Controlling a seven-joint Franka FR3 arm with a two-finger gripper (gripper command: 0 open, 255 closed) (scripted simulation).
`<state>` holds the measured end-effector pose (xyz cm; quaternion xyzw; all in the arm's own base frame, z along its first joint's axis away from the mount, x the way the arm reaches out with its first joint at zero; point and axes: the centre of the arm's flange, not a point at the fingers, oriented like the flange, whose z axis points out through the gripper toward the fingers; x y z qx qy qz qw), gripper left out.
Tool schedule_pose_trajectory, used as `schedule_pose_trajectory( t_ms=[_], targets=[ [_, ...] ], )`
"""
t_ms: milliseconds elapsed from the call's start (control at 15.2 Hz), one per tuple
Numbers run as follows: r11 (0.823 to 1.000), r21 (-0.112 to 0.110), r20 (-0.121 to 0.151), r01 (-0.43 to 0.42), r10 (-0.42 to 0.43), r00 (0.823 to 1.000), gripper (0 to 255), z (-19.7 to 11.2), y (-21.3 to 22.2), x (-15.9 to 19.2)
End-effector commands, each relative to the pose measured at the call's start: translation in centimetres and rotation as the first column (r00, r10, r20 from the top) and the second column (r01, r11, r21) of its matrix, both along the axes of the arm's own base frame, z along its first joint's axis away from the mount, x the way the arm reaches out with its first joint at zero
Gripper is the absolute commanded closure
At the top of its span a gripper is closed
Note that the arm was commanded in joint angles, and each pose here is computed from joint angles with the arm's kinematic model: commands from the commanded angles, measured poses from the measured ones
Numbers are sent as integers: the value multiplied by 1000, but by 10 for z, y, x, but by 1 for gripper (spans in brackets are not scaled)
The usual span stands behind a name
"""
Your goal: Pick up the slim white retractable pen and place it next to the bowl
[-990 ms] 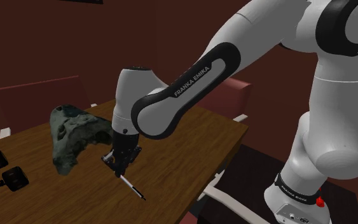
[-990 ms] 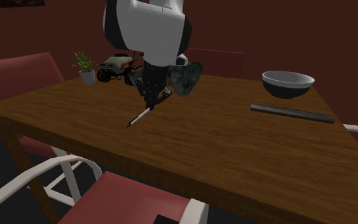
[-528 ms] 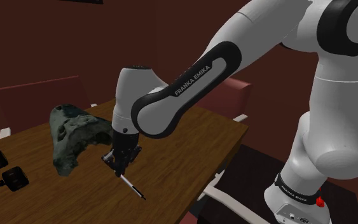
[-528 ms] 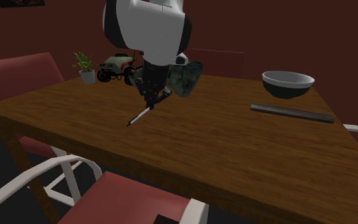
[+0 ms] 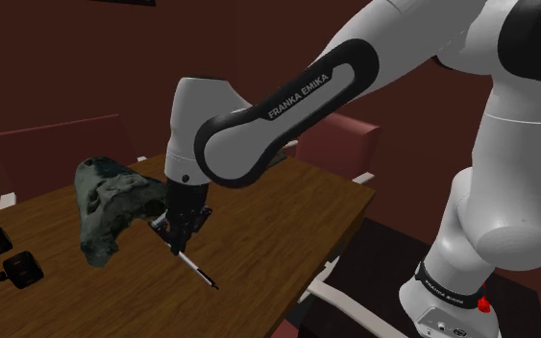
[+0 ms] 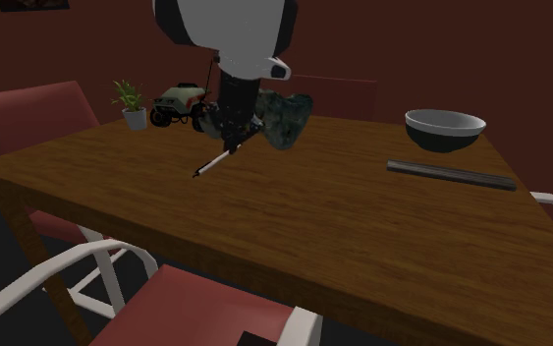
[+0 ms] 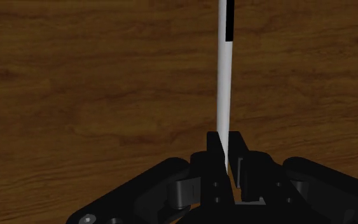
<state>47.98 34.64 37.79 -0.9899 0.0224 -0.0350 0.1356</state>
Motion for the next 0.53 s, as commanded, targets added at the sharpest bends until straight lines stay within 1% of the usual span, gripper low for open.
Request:
schedule_pose_trajectory(
  t_ms=[0, 462],
  targets=[
    [1000, 0, 0, 0, 0, 1000, 255, 12, 0, 0],
    [1000, 0, 0, 0, 0, 1000, 255, 49, 0, 0]
  ],
)
